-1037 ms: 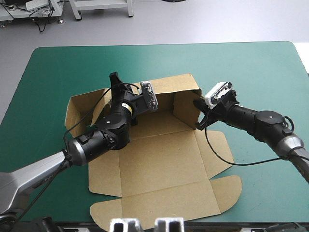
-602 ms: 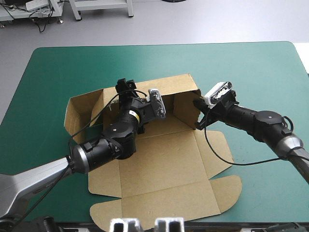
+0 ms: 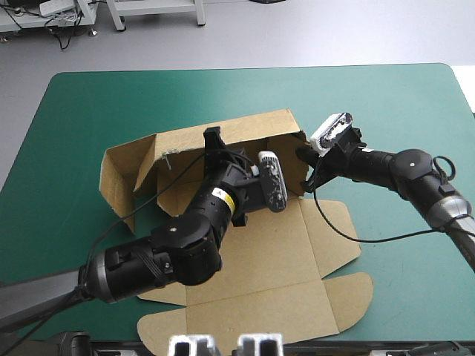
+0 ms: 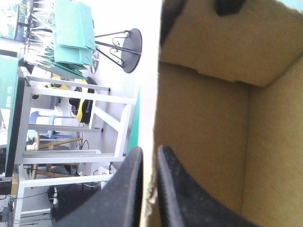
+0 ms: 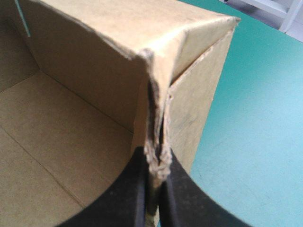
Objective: Fold the box
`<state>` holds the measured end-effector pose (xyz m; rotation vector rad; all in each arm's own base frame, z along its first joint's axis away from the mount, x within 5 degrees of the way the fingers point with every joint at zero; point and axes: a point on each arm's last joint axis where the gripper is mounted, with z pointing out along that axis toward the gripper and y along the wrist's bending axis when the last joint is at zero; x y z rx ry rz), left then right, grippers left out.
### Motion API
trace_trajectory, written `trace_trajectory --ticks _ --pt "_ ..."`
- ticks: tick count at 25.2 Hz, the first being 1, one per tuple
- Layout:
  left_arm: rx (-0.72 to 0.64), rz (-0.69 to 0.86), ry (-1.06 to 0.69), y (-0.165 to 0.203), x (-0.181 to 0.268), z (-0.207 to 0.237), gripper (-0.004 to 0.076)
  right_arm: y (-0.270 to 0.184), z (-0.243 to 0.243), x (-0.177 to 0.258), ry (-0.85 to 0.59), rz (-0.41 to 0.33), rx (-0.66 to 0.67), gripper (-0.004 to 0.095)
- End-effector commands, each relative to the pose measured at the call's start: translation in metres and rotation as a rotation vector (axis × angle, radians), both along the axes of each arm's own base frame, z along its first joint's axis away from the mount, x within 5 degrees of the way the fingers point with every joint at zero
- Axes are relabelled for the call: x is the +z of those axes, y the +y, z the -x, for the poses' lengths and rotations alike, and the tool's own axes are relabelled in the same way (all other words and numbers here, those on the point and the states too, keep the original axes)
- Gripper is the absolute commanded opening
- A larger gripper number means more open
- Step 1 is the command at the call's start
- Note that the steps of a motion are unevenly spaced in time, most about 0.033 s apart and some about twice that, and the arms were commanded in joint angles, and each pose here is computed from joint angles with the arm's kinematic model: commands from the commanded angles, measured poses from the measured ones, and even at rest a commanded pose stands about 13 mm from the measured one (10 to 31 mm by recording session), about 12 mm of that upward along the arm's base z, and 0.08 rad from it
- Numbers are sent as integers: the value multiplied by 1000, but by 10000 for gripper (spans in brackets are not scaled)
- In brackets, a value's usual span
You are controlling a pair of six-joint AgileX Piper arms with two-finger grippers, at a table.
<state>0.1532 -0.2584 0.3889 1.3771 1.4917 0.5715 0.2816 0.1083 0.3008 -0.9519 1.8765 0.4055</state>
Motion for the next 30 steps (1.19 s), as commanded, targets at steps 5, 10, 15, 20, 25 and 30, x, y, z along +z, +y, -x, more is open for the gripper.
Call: trace_trajectory --ticks 5,10,15,20,25,30 --pt "151 342 95 66 101 -43 15 -8 7 71 81 186 27 -18" --pt "344 582 329 140 103 -91 15 -17 15 97 166 270 -21 -18" --pt "413 768 454 186 100 -106 15 -25 13 103 215 316 -110 -18" --pt "517 813 480 219 97 -111 14 -24 -2 87 355 368 -121 -18" --pt "589 816 489 237 94 -111 12 -16 -36 61 477 389 -118 -18" --pt "593 815 491 237 94 -111 11 -4 -81 41 536 357 -145 -18"
